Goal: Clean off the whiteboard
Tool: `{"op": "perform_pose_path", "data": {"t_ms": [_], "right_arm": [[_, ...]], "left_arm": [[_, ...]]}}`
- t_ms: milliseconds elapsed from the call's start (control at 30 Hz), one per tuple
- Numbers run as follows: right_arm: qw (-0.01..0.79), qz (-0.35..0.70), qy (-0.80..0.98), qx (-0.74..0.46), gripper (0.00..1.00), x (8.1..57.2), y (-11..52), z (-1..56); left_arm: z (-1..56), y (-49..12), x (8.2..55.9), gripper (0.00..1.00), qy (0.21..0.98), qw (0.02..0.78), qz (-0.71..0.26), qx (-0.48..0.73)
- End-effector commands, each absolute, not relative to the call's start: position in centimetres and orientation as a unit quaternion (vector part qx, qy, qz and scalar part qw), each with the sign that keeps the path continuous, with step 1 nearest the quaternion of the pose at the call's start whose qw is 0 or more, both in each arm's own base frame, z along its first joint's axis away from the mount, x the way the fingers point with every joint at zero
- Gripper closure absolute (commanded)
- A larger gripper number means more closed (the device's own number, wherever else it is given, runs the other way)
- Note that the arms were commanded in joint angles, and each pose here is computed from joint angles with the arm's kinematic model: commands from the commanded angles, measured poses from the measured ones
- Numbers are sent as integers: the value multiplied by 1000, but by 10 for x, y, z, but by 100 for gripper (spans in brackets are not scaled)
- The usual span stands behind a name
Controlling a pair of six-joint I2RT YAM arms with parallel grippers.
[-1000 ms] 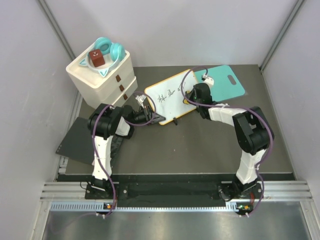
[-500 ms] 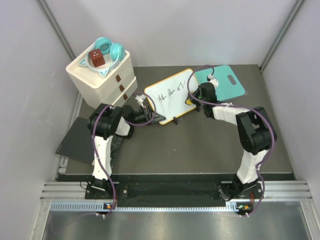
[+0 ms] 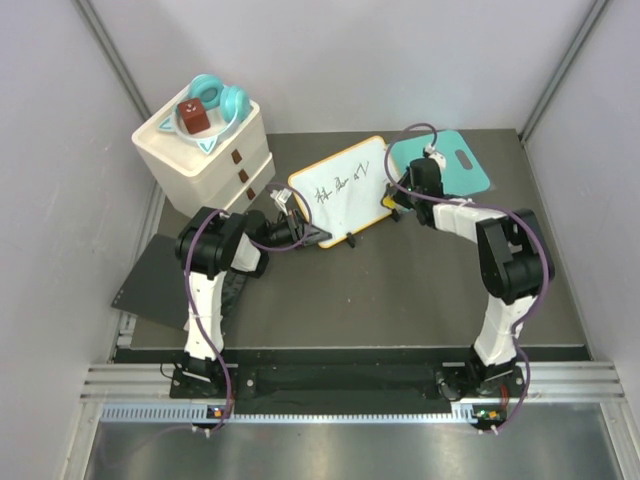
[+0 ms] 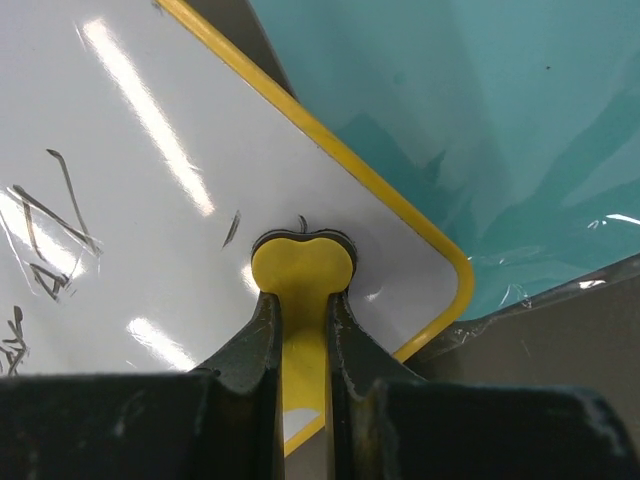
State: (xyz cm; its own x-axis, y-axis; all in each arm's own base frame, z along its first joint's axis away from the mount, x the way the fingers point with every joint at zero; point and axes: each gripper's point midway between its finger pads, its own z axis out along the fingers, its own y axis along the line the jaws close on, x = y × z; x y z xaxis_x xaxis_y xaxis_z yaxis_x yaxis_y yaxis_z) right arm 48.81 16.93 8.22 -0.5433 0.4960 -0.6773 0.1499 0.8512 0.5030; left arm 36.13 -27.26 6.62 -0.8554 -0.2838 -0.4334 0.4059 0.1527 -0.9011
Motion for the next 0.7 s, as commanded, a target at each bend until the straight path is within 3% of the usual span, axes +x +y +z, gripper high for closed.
{"op": "perform_pose_path", "data": {"t_ms": [0,367,667], "right_arm": [[420,238,867,121,100,493,210,86],[436,236,868,0,100,503,280,109],[391,252,878,-113,100,454,370,89]], "left_arm": [[100,-288,314,78,640,272,-693,193],[100,-291,311,79,638,268,-694,199],[98,-292,309,78,639,264,-694,201]]}}
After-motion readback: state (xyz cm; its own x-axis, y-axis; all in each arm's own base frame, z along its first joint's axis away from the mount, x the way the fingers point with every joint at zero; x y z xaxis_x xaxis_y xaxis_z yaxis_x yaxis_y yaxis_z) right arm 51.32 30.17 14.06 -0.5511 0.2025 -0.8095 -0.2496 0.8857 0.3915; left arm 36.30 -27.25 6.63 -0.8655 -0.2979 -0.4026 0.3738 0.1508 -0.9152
